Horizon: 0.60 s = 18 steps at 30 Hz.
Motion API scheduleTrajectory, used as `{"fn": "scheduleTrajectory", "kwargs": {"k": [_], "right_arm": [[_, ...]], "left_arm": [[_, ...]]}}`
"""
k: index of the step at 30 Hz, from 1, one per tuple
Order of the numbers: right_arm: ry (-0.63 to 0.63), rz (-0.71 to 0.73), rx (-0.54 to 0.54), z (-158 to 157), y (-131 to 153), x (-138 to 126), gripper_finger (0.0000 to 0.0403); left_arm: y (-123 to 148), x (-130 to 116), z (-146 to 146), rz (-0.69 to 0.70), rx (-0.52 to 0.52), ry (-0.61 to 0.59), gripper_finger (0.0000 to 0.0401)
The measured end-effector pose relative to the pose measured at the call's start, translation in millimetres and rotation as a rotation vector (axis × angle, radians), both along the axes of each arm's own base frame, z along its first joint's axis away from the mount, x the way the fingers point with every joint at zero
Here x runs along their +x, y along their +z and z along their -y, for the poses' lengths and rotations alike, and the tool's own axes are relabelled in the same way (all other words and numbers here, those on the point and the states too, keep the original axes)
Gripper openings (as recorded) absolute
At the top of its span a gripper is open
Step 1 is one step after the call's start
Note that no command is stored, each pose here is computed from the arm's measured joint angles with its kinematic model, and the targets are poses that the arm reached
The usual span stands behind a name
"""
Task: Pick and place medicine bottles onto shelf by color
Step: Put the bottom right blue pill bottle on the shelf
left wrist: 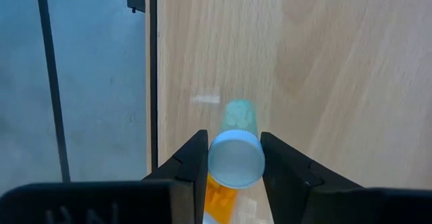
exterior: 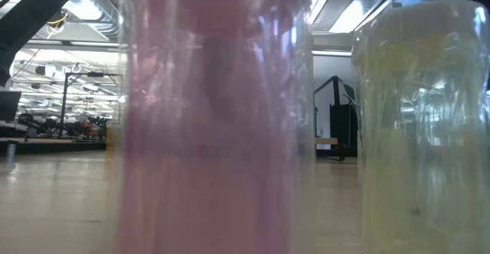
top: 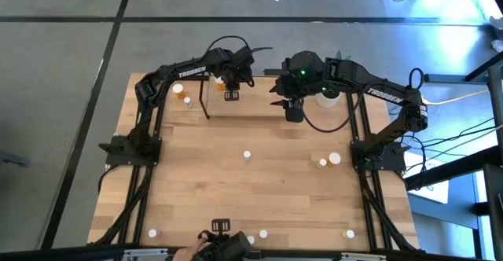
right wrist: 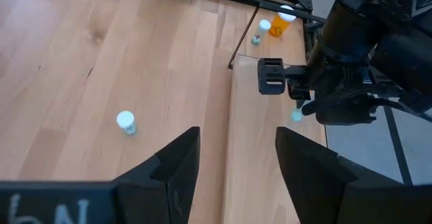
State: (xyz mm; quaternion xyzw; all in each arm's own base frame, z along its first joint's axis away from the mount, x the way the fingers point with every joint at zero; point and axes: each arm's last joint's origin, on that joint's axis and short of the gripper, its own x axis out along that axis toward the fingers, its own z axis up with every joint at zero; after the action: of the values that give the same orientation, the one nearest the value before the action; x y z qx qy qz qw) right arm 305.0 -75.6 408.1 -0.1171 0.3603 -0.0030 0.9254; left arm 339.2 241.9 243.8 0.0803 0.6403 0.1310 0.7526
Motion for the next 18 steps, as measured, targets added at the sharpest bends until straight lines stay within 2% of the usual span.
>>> {"fn": "scheduleTrajectory", "kwargs": {"k": [18], "right_arm": [[0.0, 0.0, 0.0, 0.0, 0.0, 0.0, 0.0195]], "left_arm": [[-0.3, 0.4, 0.3, 0.004, -0.013, -0.032, 0.0103]]}}
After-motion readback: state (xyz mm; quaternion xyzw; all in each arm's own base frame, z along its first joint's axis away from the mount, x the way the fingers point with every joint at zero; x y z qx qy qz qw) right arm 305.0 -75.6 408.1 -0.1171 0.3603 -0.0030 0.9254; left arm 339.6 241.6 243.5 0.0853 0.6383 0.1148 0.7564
